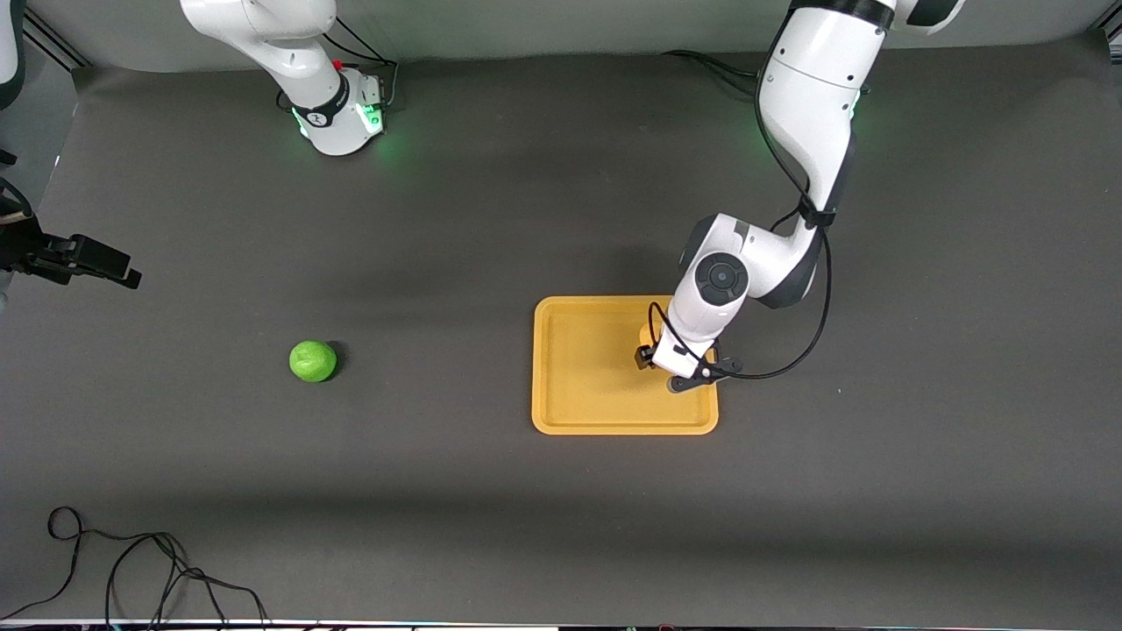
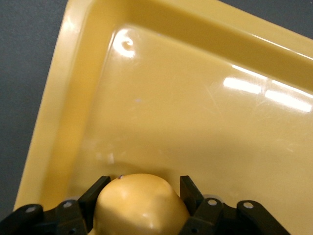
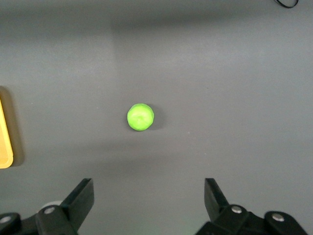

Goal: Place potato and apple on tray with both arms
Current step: 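Carry the potato with the left gripper onto the tray, then release the potato and withdraw the left gripper while the right gripper reaches the apple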

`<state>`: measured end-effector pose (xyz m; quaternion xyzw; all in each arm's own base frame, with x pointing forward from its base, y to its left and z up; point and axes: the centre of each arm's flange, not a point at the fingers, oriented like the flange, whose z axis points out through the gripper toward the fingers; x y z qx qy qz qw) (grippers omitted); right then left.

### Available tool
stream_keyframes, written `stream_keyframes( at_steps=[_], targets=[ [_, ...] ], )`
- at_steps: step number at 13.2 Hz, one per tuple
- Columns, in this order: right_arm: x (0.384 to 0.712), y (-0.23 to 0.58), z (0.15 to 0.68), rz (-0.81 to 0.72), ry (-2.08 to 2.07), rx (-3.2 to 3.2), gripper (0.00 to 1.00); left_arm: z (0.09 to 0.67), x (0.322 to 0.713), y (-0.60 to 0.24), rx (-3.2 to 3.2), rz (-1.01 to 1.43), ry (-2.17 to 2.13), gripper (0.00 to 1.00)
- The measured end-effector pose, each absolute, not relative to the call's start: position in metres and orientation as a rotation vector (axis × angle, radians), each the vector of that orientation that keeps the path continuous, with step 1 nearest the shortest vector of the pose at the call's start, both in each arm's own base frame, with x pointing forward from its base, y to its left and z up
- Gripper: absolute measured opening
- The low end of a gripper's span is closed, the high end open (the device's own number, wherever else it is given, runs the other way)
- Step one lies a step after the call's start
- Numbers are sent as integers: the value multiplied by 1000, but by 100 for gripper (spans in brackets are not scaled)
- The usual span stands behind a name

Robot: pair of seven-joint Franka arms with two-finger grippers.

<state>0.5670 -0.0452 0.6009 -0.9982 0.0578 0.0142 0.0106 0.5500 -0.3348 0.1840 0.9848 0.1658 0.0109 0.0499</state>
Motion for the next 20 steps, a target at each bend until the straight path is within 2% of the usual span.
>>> stream_keyframes(
  at_steps=[1, 3, 4, 9, 13, 15, 20],
  targets=[
    [567, -45, 601, 44, 180, -3115, 100, 183, 550, -335, 2999, 34, 505, 70],
    [567, -45, 601, 44, 180, -3115, 100, 182, 550, -335, 2997, 40, 506, 93],
    [567, -45, 601, 44, 180, -3115, 100, 183, 551, -335, 2996, 44, 506, 96],
    [567, -45, 601, 45, 180, -3115, 100, 214, 572, -334, 2999, 14, 516, 96],
    [567, -43, 600, 48, 174, -3115, 100, 326, 602, -292, 3048, -158, 374, 96],
    [570, -30, 592, 59, 140, -3117, 100, 381, 603, -259, 3088, -201, 280, 96],
    [584, 22, 517, -19, 5, -3122, 100, 476, 590, -154, 3180, -275, 92, 94]
  ],
)
